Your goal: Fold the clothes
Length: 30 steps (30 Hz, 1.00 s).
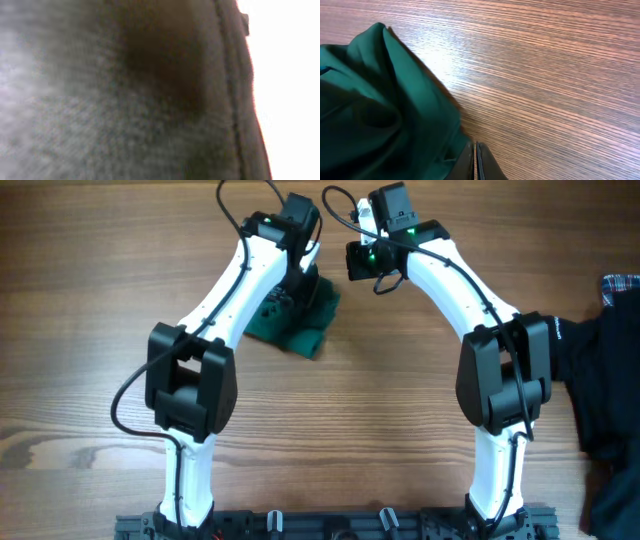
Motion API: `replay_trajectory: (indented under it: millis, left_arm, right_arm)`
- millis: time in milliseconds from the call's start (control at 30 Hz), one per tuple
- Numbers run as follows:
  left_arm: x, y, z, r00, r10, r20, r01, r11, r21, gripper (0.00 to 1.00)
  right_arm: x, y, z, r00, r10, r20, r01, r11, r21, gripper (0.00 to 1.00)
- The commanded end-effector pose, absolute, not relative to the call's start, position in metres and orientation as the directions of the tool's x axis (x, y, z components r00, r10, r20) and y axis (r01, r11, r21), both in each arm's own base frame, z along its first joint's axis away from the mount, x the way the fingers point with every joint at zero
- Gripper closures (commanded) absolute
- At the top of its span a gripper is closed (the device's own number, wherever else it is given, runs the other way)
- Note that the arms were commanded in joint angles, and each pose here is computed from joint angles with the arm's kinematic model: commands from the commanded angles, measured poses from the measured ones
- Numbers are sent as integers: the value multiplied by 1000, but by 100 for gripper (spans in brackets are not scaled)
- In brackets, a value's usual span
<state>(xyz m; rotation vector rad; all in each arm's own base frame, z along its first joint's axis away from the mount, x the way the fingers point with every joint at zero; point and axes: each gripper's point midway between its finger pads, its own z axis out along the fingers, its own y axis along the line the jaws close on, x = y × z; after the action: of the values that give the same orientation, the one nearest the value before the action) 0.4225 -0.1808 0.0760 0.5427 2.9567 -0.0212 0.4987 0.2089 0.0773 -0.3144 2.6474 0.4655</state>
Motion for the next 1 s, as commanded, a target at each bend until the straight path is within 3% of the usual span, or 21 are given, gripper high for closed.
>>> replay_trajectory:
  millis: [0, 33, 67, 133, 267, 467, 500, 533, 600, 633, 833, 967]
  left_arm:
    - [411, -188, 69, -923, 374, -93, 375, 927, 3, 41]
    - [408, -188, 69, -922, 377, -83, 378, 926, 4, 25]
    - [405, -187, 69, -923, 379, -72, 380, 925, 4, 15]
    - [406, -190, 76, -921, 378, -90, 380, 925, -10, 14]
    - [410, -224, 131, -903, 370, -217, 410, 894, -182, 10]
    - [409, -225, 192, -865, 351, -359, 435, 880, -190, 7]
    - [415, -220, 191, -866, 340, -367, 421, 891, -169, 14]
    - [421, -214, 185, -869, 332, -366, 405, 903, -142, 27]
    - [435, -200, 169, -886, 302, -351, 355, 930, -95, 80]
    - [443, -192, 153, -911, 256, -324, 300, 949, -93, 93]
    - [437, -183, 54, -971, 225, -83, 234, 966, -110, 96]
    - [426, -194, 15, -973, 230, 14, 224, 959, -174, 96]
  right_arm:
    - [501, 198, 75, -881, -148, -449, -282, 927, 249, 96]
    - [501, 197, 75, -883, -146, -447, -279, 927, 249, 96]
    - [501, 197, 75, -883, -146, -446, -279, 928, 249, 96]
    - [502, 197, 75, -883, -146, -447, -279, 928, 248, 96]
    - [500, 196, 74, -886, -146, -441, -276, 928, 248, 96]
    - [501, 178, 69, -894, -141, -426, -233, 957, 172, 96]
    - [500, 176, 68, -897, -136, -420, -229, 956, 180, 96]
    - [499, 175, 68, -901, -135, -413, -228, 956, 184, 96]
    - [494, 174, 65, -897, -190, -400, -275, 947, 165, 96]
    - [491, 172, 64, -895, -215, -392, -294, 943, 155, 96]
    - [486, 167, 61, -905, -218, -366, -284, 949, 138, 95]
    - [483, 166, 60, -909, -219, -353, -282, 950, 137, 91]
